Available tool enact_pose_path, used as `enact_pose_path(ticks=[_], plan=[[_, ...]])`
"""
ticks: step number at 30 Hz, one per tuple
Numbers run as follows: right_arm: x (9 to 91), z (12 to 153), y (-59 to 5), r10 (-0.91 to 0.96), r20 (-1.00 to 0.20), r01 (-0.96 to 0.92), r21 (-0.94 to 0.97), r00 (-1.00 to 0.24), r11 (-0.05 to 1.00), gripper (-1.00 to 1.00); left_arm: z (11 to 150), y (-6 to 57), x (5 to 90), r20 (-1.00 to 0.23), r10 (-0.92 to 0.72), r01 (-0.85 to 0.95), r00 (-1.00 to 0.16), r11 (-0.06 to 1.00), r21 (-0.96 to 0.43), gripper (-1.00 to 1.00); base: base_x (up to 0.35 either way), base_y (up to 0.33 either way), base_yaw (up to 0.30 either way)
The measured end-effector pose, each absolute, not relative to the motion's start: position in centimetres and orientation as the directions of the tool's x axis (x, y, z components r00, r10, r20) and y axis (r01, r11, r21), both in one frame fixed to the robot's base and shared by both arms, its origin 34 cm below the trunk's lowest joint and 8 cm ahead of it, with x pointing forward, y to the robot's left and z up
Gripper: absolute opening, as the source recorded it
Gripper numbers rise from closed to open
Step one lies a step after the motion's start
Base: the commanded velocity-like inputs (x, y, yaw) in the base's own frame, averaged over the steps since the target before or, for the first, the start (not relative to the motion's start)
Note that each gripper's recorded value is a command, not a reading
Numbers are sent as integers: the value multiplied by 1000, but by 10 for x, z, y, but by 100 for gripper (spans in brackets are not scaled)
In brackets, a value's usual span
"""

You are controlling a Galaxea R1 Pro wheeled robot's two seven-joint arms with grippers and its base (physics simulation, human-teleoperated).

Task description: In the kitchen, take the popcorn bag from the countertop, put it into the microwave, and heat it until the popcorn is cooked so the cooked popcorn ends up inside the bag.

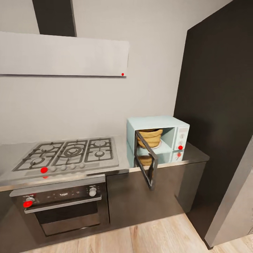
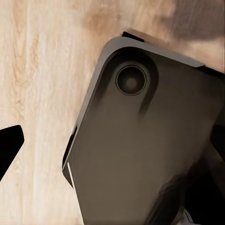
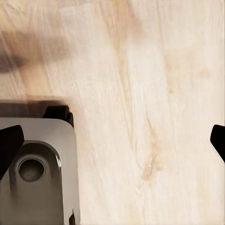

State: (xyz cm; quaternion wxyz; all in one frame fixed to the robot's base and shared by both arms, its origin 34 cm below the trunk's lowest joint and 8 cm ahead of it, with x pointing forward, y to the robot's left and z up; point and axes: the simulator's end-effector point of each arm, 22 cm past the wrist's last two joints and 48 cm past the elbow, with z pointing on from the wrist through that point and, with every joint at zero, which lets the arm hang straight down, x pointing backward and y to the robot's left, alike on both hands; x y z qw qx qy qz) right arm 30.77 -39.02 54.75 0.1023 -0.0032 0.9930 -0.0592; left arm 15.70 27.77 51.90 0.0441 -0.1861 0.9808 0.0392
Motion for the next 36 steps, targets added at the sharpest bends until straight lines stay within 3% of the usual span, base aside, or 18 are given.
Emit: enact_pose_path(ticks=[18,36], plan=[[308,548,-394,-19,-204,7,-123,-979,992,100,519,279,156,-100,-393,-400,-914,914,62,100,0,-283,3],[303,546,-394,-19,-192,5,-123,-981,992,100,519,279,152,-91,-392,-399,-915,915,67,100,80,-235,201]])
